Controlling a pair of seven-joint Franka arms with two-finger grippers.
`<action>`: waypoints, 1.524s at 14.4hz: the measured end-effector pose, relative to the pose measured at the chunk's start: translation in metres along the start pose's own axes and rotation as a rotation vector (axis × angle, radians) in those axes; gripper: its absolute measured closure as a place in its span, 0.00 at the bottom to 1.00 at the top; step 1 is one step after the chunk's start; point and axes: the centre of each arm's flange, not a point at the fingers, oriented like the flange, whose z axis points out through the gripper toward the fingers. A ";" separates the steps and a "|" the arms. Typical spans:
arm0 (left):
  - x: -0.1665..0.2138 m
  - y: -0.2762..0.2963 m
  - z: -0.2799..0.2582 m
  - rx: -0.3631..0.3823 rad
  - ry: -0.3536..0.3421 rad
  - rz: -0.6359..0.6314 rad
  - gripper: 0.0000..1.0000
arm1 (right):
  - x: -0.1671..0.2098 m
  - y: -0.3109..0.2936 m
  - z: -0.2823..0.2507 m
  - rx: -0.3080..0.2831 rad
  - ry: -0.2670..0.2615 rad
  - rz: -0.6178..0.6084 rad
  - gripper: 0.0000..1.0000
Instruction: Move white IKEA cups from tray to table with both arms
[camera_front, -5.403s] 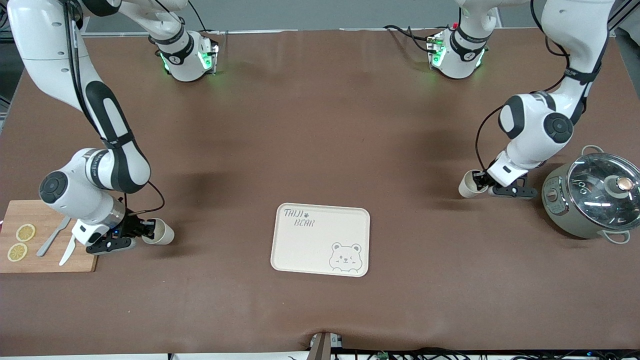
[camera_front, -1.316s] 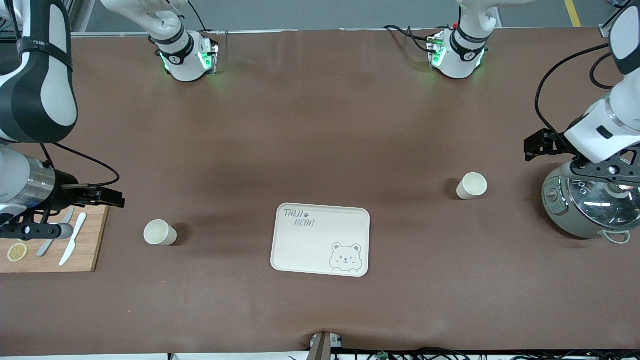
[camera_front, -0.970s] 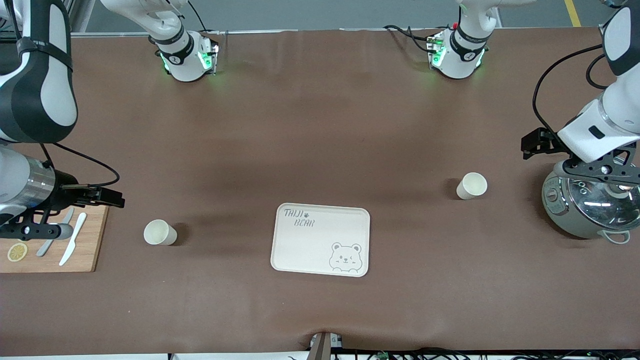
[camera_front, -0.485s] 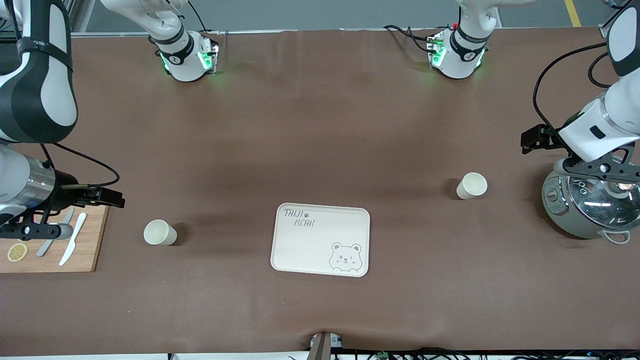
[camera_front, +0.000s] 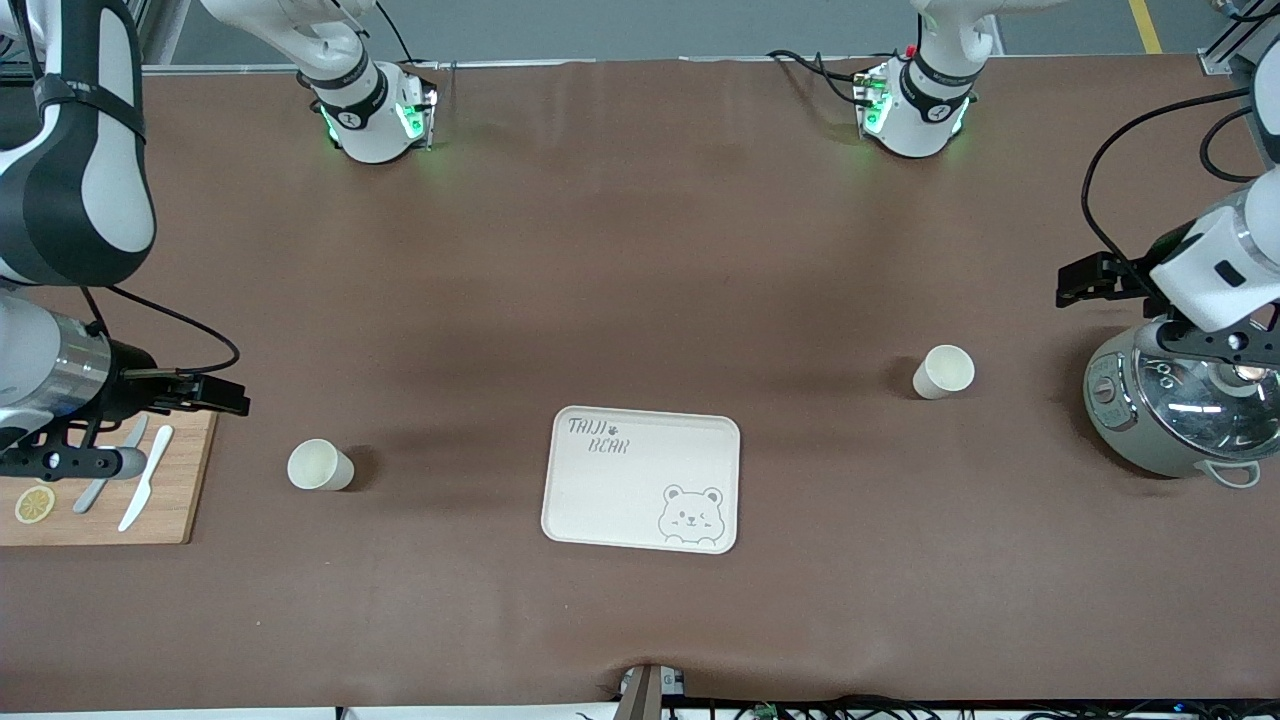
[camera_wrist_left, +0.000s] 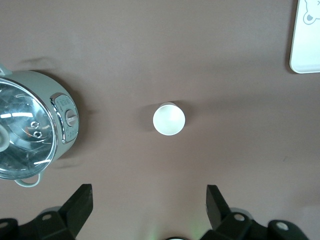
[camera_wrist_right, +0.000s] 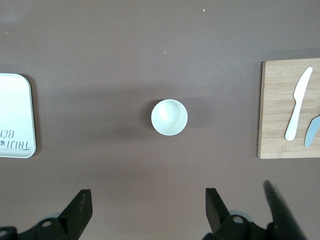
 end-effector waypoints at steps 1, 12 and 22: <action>-0.001 -0.001 0.000 -0.001 0.000 -0.001 0.00 | 0.000 0.000 0.000 0.000 0.000 0.000 0.00; -0.019 0.009 0.000 0.013 0.040 0.036 0.00 | 0.000 0.000 0.000 0.000 0.001 0.000 0.00; -0.019 0.009 0.002 0.013 0.036 0.068 0.00 | 0.000 0.000 0.002 0.000 -0.003 0.000 0.00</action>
